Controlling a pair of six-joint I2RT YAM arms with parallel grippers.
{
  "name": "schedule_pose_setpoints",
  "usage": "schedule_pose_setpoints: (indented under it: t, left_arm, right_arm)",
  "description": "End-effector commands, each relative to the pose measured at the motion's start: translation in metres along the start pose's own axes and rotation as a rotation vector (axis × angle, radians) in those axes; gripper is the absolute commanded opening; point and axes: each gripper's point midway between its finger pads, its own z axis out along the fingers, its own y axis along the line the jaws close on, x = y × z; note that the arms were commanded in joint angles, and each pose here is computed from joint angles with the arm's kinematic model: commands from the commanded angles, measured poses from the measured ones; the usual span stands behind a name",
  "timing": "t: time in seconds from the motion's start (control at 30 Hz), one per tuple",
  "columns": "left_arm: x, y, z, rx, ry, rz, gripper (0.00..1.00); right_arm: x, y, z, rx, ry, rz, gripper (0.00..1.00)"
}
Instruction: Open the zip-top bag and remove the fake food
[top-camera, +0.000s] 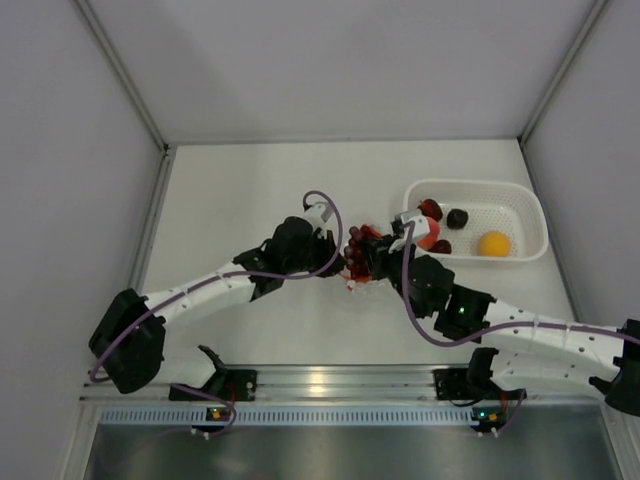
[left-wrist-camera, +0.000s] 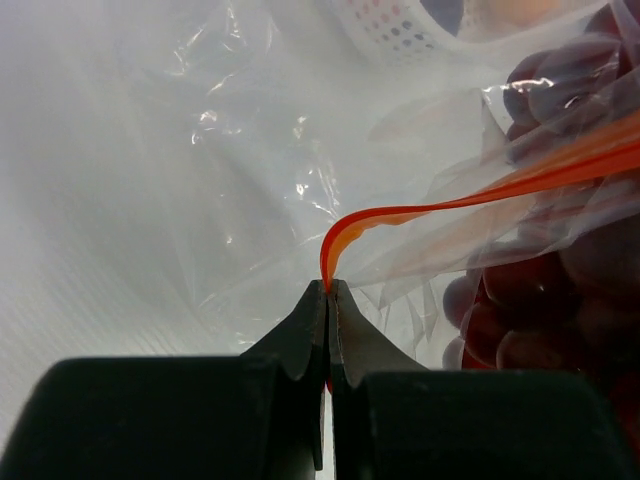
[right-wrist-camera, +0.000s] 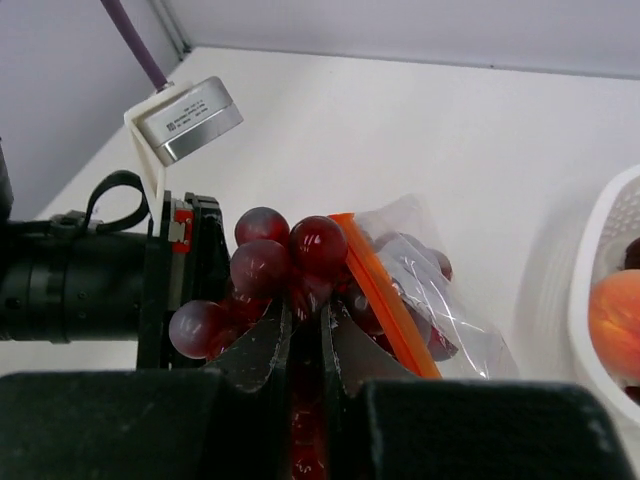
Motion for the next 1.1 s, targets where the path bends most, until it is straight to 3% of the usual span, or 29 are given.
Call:
schedule_pose_setpoints:
  t: [0.0,0.17,0.57,0.83,1.07]
  left_arm:
    - [0.006,0.005,-0.005,-0.023,-0.015,-0.02,0.0]
    - [-0.002,0.007,-0.01,-0.054,-0.061,-0.048,0.0]
    - [-0.06,0.047,-0.052,-0.32,-0.386,-0.149,0.0]
    - [-0.079,0.055,-0.073,-0.366,-0.495,-0.191,0.0]
    - [-0.095,0.054,-0.096,-0.374,-0.582,-0.202,0.0]
  right_arm:
    - [-0.074,0.013,-0.005,-0.066,-0.237,0.297,0.0]
    - [-0.081,0.034,-0.004,-0.167,-0.235,0.381,0.0]
    - [-0.089,0.085,-0.026,-0.463,-0.149,0.502,0.0]
    - [-0.066,0.118,-0.04,-0.65,0.005,0.488,0.0]
    - [-0.024,0.12,-0.04,-0.669,0.139,0.464,0.0]
